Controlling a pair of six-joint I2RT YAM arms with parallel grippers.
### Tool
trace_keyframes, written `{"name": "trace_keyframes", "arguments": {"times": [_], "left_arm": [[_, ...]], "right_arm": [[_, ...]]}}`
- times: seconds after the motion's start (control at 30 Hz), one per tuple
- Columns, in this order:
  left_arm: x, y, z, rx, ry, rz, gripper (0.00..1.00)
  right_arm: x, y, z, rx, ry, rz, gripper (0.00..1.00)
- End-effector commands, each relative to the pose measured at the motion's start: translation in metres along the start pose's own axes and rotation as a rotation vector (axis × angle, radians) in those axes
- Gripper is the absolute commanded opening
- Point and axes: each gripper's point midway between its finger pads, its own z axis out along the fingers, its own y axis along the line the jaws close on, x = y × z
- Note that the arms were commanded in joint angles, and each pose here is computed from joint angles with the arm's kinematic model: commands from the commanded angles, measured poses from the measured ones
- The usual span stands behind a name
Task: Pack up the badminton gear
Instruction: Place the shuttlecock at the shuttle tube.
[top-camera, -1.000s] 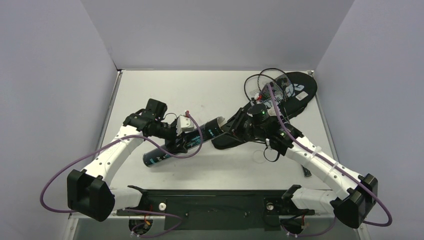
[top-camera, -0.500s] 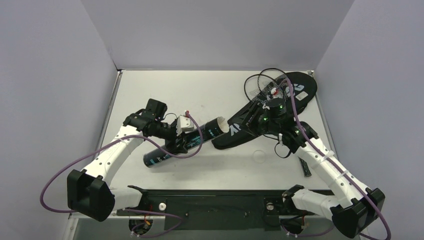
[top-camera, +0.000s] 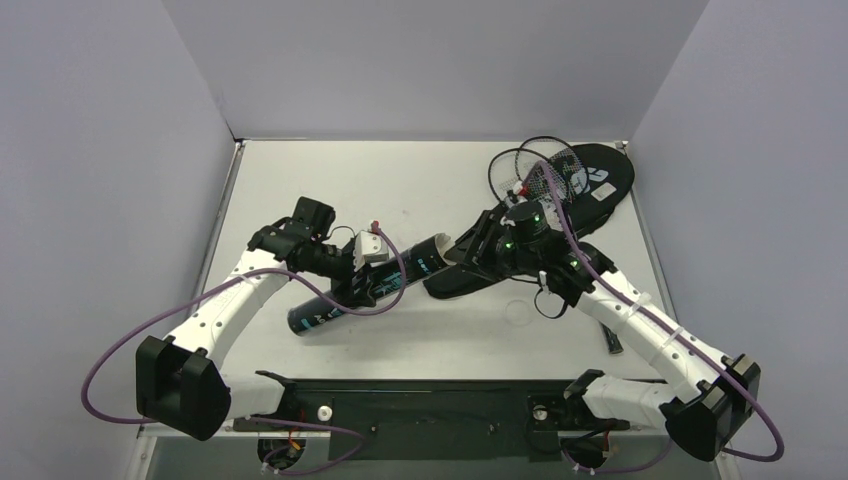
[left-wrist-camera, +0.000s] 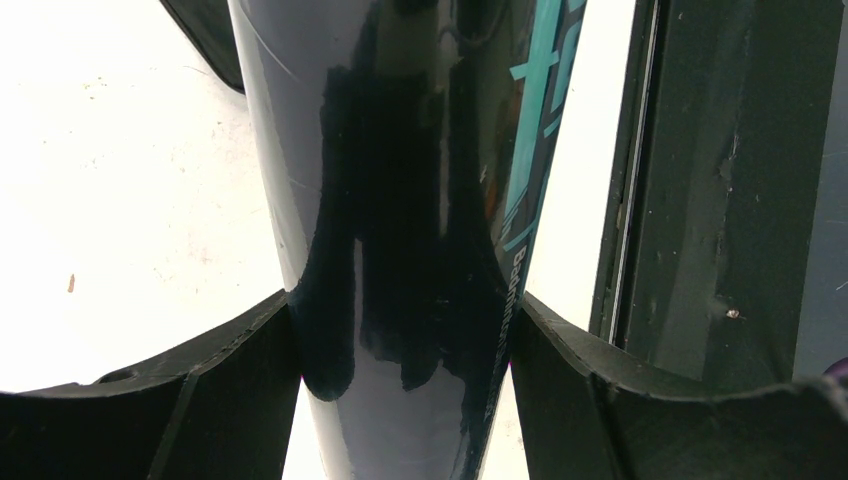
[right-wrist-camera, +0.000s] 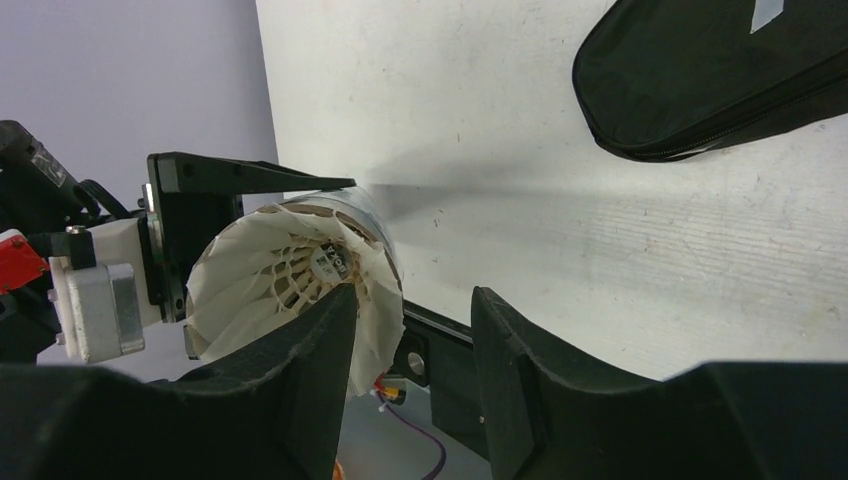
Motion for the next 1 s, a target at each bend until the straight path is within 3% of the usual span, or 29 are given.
{"name": "trace_keyframes", "arguments": {"times": [0.0, 0.43, 0.53, 0.73, 0.97], "left_arm": [[-0.027, 0.002, -0.009, 0.0, -0.076, 0.052, 0.08], [-0.047, -0.015, -0.02, 0.077, -0.113, 0.105, 0.08], [-0.044, -0.018, -0.019, 0.086, -0.109, 0.108, 0.08], [-0.027, -0.019, -0.014, 0.081, -0.07, 0.117, 0.09], [-0.014, -0.016, -0.009, 0.069, -0.04, 0.116, 0.08]], "right_arm": [[0.005, 0.008, 0.012, -0.007, 0.002, -0.013, 0.42], [0.019, 0.005, 0.032, 0.025, 0.057, -0.033, 0.41], [0.013, 0.009, 0.028, 0.011, 0.051, -0.038, 0.47], [-0.044, 0.0, -0.014, -0.014, -0.068, 0.026, 0.6], [-0.112, -0.042, -0.057, 0.051, -0.225, 0.12, 0.65]]}}
